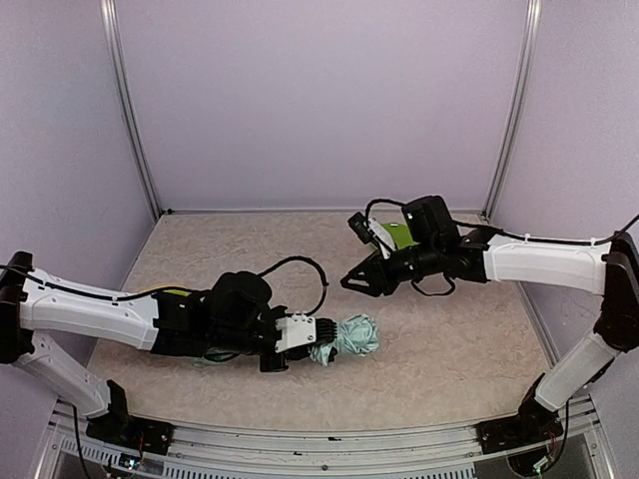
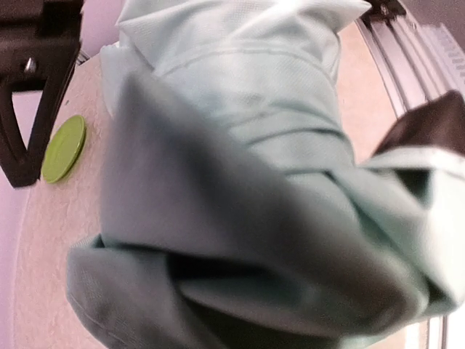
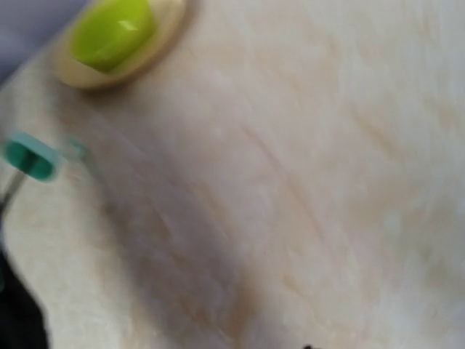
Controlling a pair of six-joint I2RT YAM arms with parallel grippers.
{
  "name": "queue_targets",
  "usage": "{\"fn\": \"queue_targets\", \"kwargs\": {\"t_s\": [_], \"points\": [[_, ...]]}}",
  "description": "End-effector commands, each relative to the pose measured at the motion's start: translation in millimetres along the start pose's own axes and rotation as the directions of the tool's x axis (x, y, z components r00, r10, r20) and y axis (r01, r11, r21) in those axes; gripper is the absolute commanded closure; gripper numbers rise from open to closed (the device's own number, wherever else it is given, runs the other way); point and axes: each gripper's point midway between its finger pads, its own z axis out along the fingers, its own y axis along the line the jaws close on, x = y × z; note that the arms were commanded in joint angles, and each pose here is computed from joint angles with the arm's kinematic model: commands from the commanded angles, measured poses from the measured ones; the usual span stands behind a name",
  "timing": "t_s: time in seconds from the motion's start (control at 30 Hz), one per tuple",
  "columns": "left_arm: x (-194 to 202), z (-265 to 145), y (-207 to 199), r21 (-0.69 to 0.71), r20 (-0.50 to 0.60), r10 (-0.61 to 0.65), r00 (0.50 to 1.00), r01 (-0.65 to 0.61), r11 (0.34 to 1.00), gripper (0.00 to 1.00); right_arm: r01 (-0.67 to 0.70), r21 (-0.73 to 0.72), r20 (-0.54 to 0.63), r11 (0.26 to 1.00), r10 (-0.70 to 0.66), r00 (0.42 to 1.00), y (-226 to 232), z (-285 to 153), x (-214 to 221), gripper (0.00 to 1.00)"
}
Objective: Put away the umbrella
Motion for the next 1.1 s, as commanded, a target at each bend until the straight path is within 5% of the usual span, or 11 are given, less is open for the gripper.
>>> {"fn": "queue_targets", "kwargs": {"t_s": [0.0,0.13,0.27,0.43,0.57,0.93,1.07], "points": [[-48.7,-26.8,33.3,0.048,0.218,-0.221,0.951,0.215,0.975,1.00,0.178,0.021,0.087,0.984,-0.180,0.980,19.5,-37.3,-20.5,0.56],[-80.5,-68.9,62.8,0.076,0.414,-0.343,0.843,0.344,0.936,1.00,0.199,0.125,0.147,0.972,-0.217,0.965,11.7,-69.1,-41.7,0.52],[-117.8,-117.9,80.4,0.077,0.605,-0.321,0.729,0.348,0.934,1.00,0.278,0.087,0.257,0.956,-0.292,0.921,36.3,-94.2,-65.5,0.45],[-138.8,-158.6,95.6,0.012,0.761,-0.238,0.603,0.355,0.935,1.00,0.569,-0.107,0.542,0.815,-0.432,0.721,144.2,-127.9,-91.2,0.19],[-140.7,-162.5,96.9,-0.005,0.786,-0.212,0.581,0.350,0.937,1.00,0.662,-0.154,0.685,0.734,-0.403,0.607,196.1,-151.3,-112.4,0.06],[-156.3,-167.5,75.0,0.028,0.820,-0.160,0.549,0.240,0.970,1.00,0.588,-0.185,0.669,0.788,-0.337,0.662,213.1,-113.8,-156.4,0.00],[-158.4,-169.1,73.1,0.032,0.824,-0.155,0.545,0.227,0.973,1.00,0.639,-0.260,0.677,0.724,-0.335,0.655,226.7,-112.1,-147.5,0.00]]}}
